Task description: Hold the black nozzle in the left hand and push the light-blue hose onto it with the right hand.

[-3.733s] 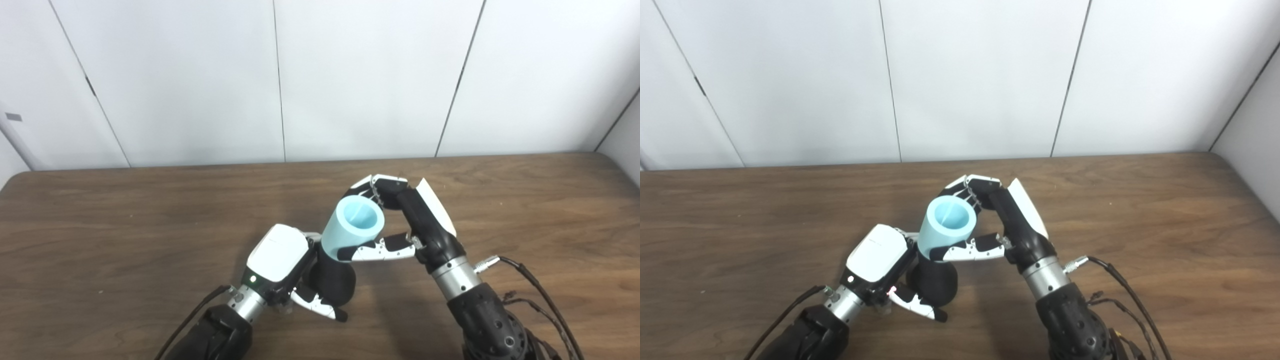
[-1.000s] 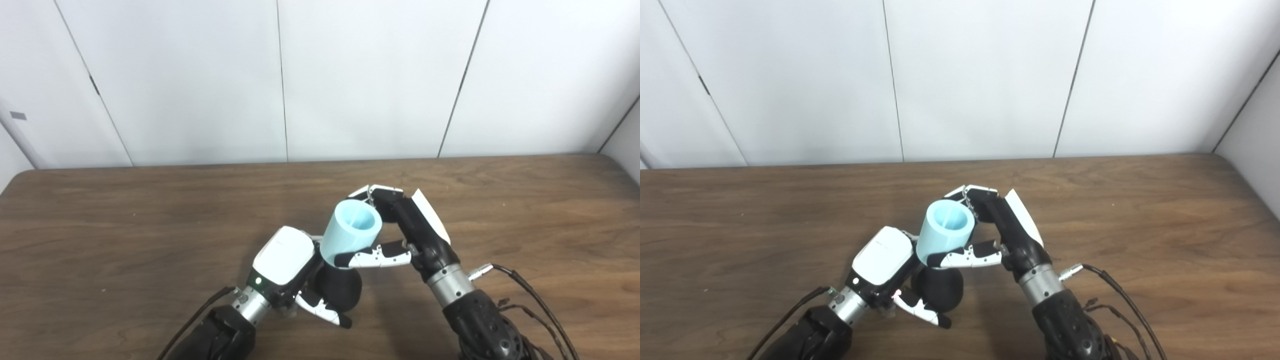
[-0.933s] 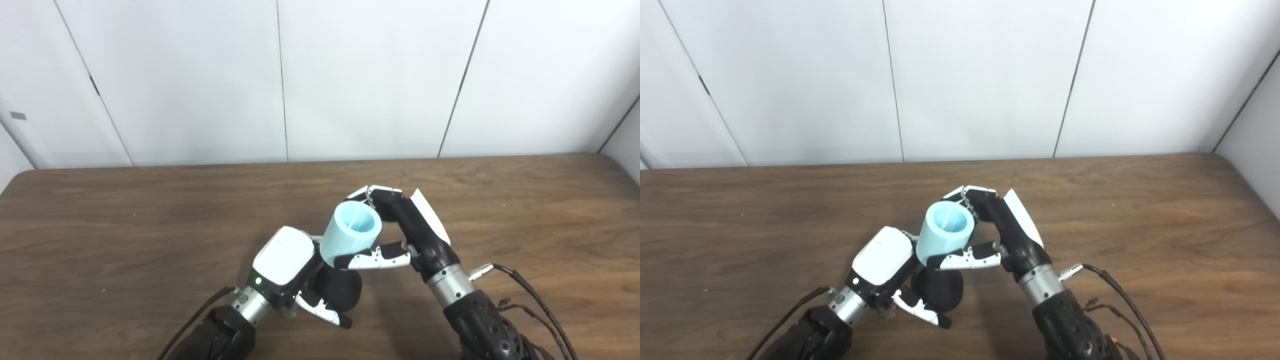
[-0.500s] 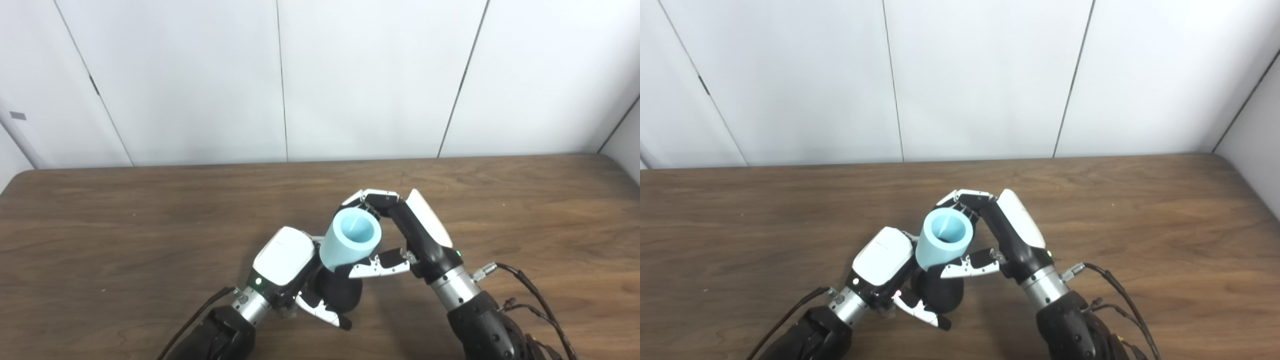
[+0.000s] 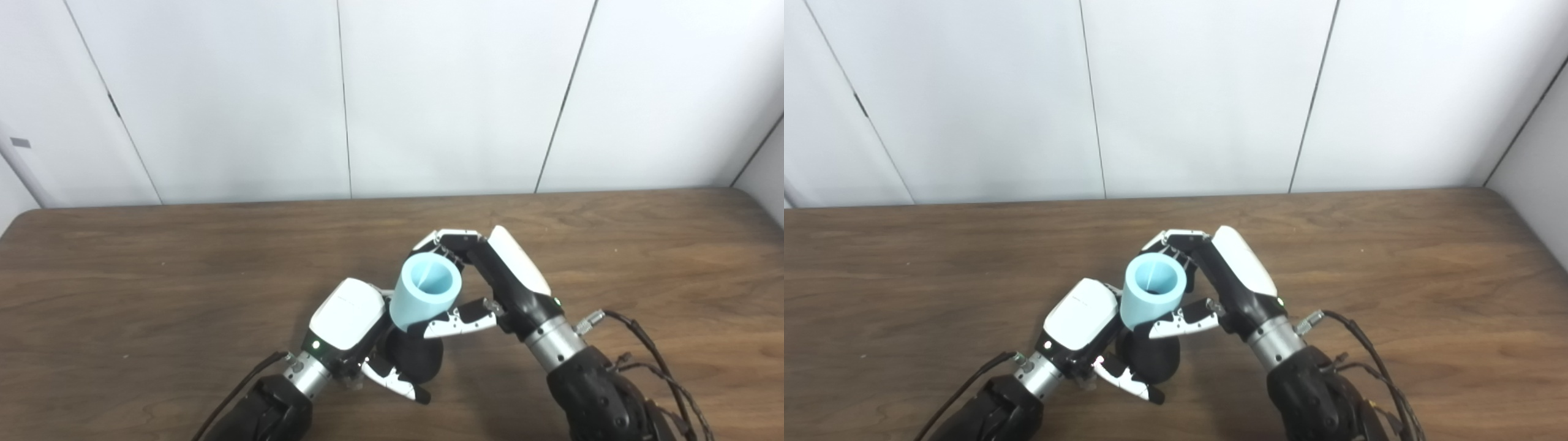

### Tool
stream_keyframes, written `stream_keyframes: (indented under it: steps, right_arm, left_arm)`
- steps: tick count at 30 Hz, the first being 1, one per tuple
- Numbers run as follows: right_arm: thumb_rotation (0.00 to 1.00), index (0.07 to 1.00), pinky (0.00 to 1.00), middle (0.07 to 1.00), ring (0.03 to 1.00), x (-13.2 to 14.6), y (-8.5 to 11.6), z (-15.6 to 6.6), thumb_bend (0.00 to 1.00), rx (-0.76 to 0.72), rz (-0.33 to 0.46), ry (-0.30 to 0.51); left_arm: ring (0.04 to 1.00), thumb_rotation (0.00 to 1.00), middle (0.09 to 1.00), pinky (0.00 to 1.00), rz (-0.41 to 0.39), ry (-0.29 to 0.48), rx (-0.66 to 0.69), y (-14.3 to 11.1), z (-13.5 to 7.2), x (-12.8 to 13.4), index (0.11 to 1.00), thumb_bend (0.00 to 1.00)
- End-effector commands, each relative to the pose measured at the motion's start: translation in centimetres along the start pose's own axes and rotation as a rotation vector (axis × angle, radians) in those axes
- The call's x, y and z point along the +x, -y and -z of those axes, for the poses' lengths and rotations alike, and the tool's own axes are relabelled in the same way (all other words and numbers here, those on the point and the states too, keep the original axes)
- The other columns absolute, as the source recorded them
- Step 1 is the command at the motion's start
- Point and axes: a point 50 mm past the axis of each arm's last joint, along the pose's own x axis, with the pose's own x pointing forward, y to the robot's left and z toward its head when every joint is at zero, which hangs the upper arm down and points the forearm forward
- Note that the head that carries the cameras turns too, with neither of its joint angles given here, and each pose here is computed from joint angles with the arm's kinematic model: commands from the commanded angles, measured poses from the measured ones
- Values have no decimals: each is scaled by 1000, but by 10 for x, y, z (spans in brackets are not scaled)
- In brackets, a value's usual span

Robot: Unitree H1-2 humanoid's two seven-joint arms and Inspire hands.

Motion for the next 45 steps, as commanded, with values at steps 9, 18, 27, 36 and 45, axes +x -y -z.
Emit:
stream_keyframes:
  steps: [9,18,27,36,45]
  right_arm:
    - [0,516,292,473,403,12,9,-7,517,2,-141,-84]
    - [0,519,287,469,398,10,9,-3,516,-10,-173,-101]
    - [0,524,273,468,386,-2,1,-1,515,-74,-132,-27]
    - [0,546,274,476,379,-13,-11,7,512,-86,-72,60]
    - [399,991,839,982,959,-15,-8,-1,1000,7,-102,-11]
  left_arm:
    - [186,0,471,130,92,-45,-23,28,-3,-23,481,525]
    - [173,0,471,121,89,-47,-13,28,-3,-23,479,526]
    - [171,0,471,120,83,-47,-20,29,-1,-23,478,526]
    - [187,0,471,131,88,-48,-20,27,-2,-24,481,525]
    - [172,0,471,120,87,-50,-19,29,-2,-23,479,526]
